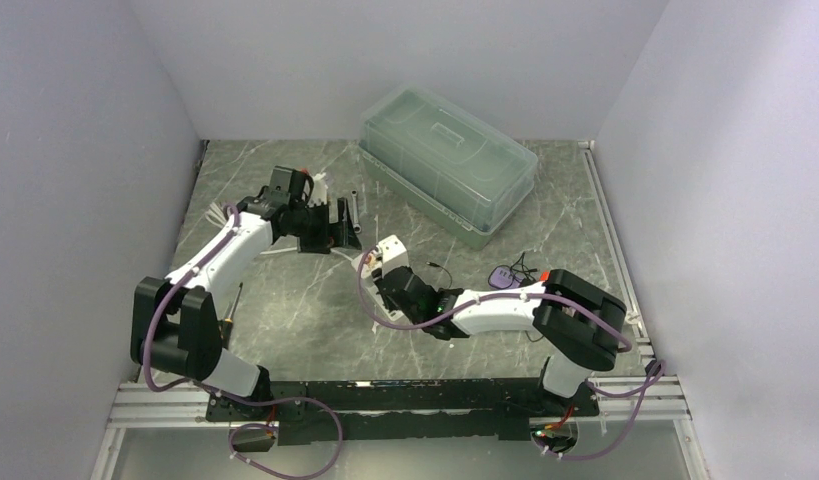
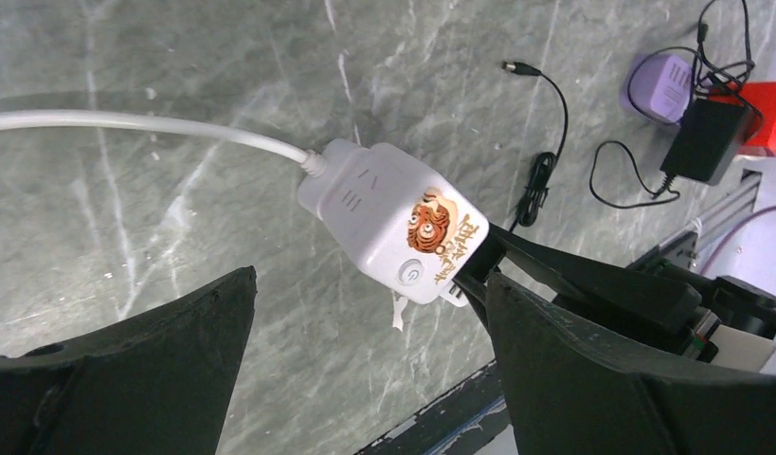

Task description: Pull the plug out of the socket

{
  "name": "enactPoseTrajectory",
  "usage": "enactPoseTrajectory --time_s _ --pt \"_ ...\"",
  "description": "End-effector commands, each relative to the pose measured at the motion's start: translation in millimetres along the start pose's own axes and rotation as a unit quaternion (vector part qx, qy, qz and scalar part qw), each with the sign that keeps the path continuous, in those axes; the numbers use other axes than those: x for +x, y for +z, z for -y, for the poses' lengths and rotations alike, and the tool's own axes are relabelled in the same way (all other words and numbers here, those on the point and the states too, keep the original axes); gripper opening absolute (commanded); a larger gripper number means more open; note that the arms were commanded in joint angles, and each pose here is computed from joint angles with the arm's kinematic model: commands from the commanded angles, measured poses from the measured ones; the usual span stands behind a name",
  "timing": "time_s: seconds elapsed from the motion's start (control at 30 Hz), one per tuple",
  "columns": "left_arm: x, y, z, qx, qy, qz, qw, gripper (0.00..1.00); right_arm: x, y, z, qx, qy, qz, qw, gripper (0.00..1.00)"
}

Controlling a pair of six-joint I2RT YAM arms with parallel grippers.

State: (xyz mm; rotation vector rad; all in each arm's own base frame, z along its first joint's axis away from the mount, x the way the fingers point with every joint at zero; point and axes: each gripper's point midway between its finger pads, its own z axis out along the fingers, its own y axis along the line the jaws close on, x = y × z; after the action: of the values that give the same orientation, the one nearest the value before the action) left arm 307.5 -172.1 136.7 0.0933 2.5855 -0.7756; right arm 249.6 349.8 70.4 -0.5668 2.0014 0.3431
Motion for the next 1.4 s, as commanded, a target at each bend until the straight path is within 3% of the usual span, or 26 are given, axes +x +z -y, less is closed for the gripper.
enactPoseTrajectory --time_s 0.0,0.3,1.1,1.37 --pt "5.9 9.9 21.1 0.06 0.012 -0.019 0.998 0.94 -29.4 -3.3 -2.1 -0.015 0.009 0.049 0.999 0.0" --pt "25.3 33.5 17.6 0.057 -0.009 -0.078 0.995 0.88 -24.4 -7.2 3.0 -0.013 0.022 0.048 0.999 0.0" --pt "51.9 57.8 3.9 0.011 -0.028 -0.134 0.99 0.56 -17.9 -1.1 -0.4 -0.016 0.023 0.034 0.999 0.0" --pt "61.2 63.2 -6.7 -0.025 -0.026 -0.153 0.988 0.52 -19.5 -1.3 -0.1 -0.013 0.015 0.035 0.999 0.0"
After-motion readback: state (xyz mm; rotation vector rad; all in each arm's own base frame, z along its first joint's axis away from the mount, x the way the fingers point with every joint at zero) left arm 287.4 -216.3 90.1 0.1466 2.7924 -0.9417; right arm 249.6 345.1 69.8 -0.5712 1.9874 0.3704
